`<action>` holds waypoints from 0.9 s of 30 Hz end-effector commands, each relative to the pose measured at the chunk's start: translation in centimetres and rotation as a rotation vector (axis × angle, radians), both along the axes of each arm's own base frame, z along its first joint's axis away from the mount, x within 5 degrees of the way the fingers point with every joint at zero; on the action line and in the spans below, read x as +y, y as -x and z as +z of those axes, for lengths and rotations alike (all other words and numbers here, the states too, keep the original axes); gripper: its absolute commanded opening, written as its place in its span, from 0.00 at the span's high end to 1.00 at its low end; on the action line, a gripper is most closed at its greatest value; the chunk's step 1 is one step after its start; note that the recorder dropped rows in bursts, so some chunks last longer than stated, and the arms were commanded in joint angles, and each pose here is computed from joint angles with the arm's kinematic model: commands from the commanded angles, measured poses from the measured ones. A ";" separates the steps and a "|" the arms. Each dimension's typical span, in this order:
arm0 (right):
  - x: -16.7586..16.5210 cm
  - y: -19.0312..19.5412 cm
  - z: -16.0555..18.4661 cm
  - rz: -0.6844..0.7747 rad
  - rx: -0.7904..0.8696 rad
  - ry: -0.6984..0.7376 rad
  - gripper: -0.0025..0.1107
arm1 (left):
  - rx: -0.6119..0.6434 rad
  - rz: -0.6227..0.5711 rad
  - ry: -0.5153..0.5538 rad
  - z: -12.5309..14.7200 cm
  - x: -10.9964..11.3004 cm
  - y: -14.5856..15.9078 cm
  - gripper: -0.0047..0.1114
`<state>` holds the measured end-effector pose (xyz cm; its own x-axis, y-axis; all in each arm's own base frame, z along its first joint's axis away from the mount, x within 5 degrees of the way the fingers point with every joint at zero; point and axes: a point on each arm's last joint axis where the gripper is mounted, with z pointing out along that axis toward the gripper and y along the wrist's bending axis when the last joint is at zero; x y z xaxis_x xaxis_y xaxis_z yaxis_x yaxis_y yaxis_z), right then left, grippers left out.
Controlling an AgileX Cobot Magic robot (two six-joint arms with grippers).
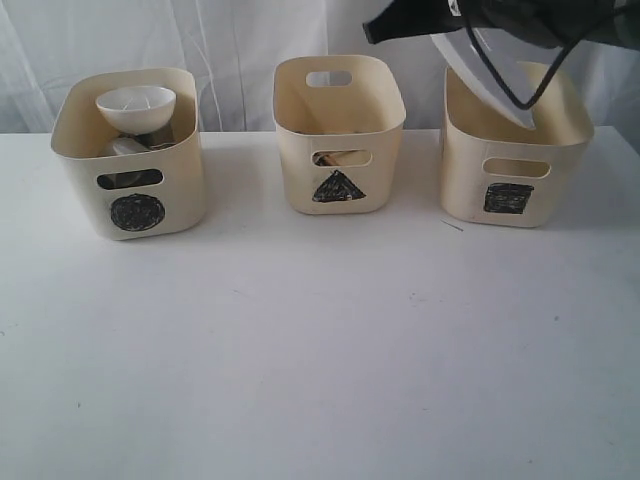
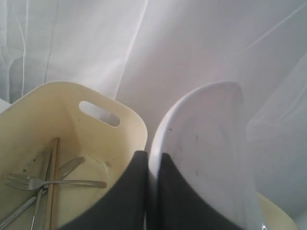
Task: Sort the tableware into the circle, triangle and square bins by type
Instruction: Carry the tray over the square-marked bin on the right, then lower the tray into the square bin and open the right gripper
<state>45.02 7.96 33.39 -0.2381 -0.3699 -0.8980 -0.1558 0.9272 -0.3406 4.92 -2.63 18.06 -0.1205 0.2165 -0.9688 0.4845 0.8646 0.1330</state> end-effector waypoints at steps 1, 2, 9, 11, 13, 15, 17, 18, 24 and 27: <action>-0.6 -0.9 0.5 0.023 -0.051 0.027 0.98 | 0.004 0.000 0.012 -0.1 0.0 0.0 0.59; -0.6 -1.1 0.3 0.021 -0.045 0.028 0.98 | 0.004 0.000 0.012 -0.1 0.0 0.0 0.59; -1.1 -1.5 -0.3 0.009 -0.035 0.026 0.98 | 0.004 0.000 0.012 -0.1 0.0 0.0 0.59; -1.3 -1.6 -0.4 0.002 -0.033 0.014 0.98 | 0.004 0.000 0.012 -0.1 0.0 0.0 0.59; -1.5 -1.6 -0.4 -0.007 -0.031 0.002 0.96 | 0.004 0.000 0.012 -0.1 0.0 0.0 0.59; -1.6 -1.6 -0.4 -0.010 -0.029 0.001 0.90 | 0.004 0.000 0.012 -0.1 0.0 0.0 0.59; -1.7 -1.6 -0.4 -0.015 -0.027 -0.003 0.84 | 0.004 0.000 0.012 -0.1 0.0 0.0 0.59; -1.7 -1.6 -0.3 -0.017 -0.028 -0.002 0.81 | 0.004 0.000 0.012 -0.1 0.0 0.0 0.59; -2.0 -1.1 0.7 -0.037 -0.037 -0.002 0.77 | 0.004 0.000 0.012 -0.1 0.0 0.0 0.59; -2.3 -0.6 1.4 -0.058 -0.042 0.000 0.77 | 0.004 0.000 0.012 -0.1 0.0 0.0 0.59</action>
